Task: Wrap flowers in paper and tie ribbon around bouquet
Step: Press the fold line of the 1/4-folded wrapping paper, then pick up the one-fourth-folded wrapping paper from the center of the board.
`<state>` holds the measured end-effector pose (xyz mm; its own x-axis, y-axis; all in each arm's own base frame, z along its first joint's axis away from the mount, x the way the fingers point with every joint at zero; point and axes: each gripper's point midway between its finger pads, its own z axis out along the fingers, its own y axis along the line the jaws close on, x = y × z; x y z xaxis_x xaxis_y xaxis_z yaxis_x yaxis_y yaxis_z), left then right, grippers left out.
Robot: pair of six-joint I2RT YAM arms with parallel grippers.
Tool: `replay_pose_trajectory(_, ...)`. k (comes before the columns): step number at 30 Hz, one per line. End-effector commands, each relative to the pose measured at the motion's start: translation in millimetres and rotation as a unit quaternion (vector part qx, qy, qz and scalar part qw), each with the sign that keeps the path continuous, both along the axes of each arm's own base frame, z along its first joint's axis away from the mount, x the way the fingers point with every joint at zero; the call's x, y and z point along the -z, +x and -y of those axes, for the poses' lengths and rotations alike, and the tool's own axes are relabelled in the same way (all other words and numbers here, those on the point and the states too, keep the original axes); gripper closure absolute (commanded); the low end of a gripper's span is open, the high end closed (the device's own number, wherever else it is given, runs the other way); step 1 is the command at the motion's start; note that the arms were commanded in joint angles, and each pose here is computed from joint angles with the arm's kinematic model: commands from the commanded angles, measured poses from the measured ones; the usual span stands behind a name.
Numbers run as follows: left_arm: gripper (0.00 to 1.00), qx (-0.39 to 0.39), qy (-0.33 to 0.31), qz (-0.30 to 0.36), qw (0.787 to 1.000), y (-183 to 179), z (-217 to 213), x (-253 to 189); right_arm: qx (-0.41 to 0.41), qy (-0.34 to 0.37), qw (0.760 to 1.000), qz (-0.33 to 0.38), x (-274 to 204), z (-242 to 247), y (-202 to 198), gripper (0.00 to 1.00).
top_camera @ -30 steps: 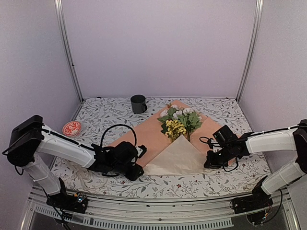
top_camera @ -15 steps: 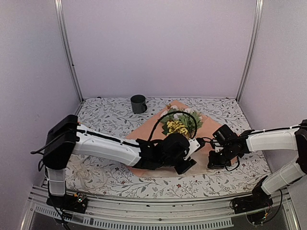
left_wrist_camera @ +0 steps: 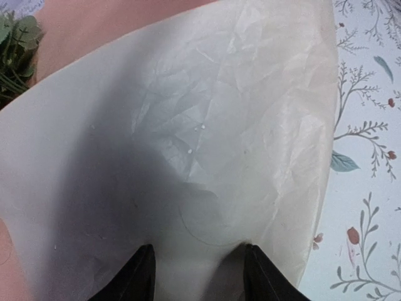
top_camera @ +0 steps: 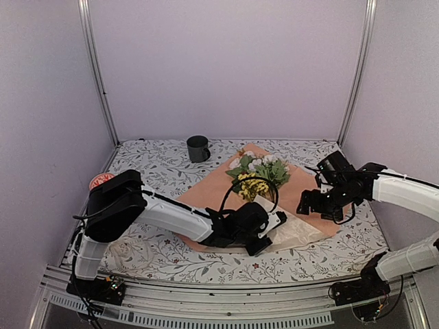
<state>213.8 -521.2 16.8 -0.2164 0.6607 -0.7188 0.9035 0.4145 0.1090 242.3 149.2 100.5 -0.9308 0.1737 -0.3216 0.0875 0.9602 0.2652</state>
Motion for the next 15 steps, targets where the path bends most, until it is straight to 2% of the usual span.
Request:
replay_pose_trajectory(1,0.51,0.014,0.013,-0.018,1.0,-5.9,-8.6,8.6,0.129,0.059,0.988,-0.053,-9.5,16.8,-26.3,0.03)
replay_pose_trajectory(5,0.51,0.02,0.014,-0.02,0.999,-5.6,-6.9,10.0,0.195,0.123,0.961,-0.152,32.3,6.3,-54.4,0.11)
replay_pose_trajectory(8,0.51,0.019,0.017,-0.019,0.999,-5.1,-7.5,10.5,0.221,0.141,0.95,-0.172,56.0,4.3,-52.7,0.18)
replay_pose_trajectory(15,0.51,0.023,0.013,-0.019,0.999,-6.0,-5.9,5.7,0.256,0.094,0.939,-0.207,99.3,16.6,-55.6,0.27)
